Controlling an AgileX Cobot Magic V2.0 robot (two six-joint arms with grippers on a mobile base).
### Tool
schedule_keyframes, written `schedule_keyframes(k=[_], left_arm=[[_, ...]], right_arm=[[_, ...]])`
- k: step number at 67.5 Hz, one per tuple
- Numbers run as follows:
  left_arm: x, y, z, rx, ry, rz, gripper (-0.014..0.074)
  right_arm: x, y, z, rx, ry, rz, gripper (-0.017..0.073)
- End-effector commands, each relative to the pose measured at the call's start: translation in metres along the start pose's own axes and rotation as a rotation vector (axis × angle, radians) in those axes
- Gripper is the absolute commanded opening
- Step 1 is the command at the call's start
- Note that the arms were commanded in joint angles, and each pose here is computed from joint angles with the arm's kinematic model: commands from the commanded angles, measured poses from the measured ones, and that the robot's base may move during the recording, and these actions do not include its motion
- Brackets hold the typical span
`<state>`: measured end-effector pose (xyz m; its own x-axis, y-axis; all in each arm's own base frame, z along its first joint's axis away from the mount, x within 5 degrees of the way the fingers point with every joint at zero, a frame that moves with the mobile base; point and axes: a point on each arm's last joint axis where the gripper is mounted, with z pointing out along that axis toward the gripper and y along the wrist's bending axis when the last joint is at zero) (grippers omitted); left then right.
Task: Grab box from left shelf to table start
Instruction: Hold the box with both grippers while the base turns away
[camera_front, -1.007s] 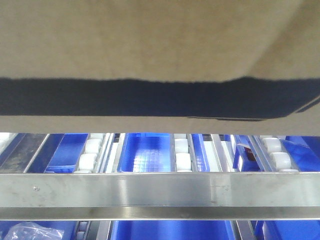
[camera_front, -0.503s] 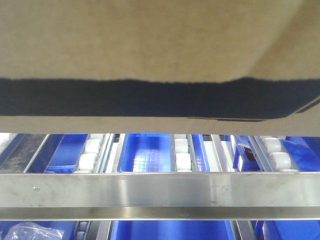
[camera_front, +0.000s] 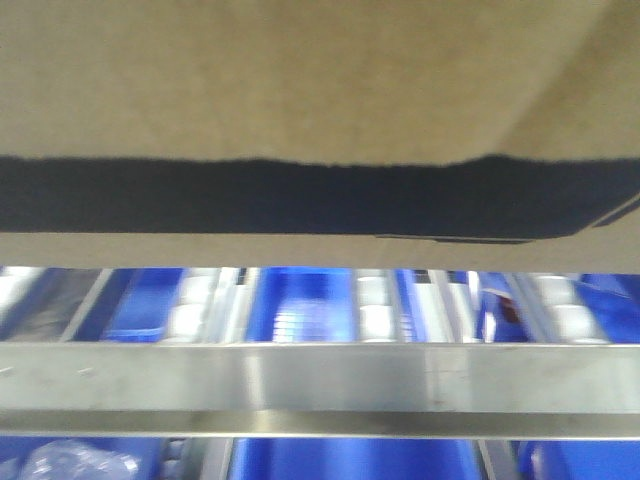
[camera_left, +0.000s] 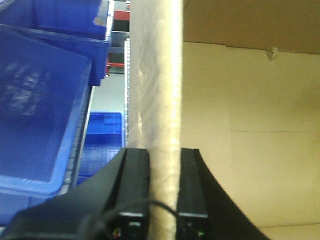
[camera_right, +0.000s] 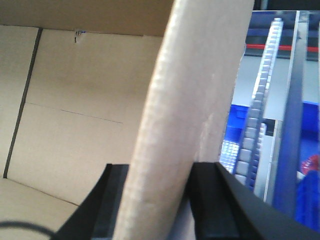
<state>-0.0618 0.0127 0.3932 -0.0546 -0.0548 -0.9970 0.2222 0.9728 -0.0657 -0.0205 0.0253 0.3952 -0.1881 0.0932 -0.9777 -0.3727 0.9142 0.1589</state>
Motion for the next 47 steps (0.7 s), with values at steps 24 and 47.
schedule_keyframes(k=[24,47], left_arm=[[-0.0257,0.0015,-0.0055,-0.013,-0.216,0.023,-0.0099],[-0.0257,0.0015,-0.0055,-0.013,-0.216,0.023,-0.0099]], right_arm=[[-0.0197,-0.0038,-0.0026,0.064,-0.149,-0.069,0.0063],[-0.0197,-0.0038,-0.0026,0.064,-0.149,-0.069,0.0063]])
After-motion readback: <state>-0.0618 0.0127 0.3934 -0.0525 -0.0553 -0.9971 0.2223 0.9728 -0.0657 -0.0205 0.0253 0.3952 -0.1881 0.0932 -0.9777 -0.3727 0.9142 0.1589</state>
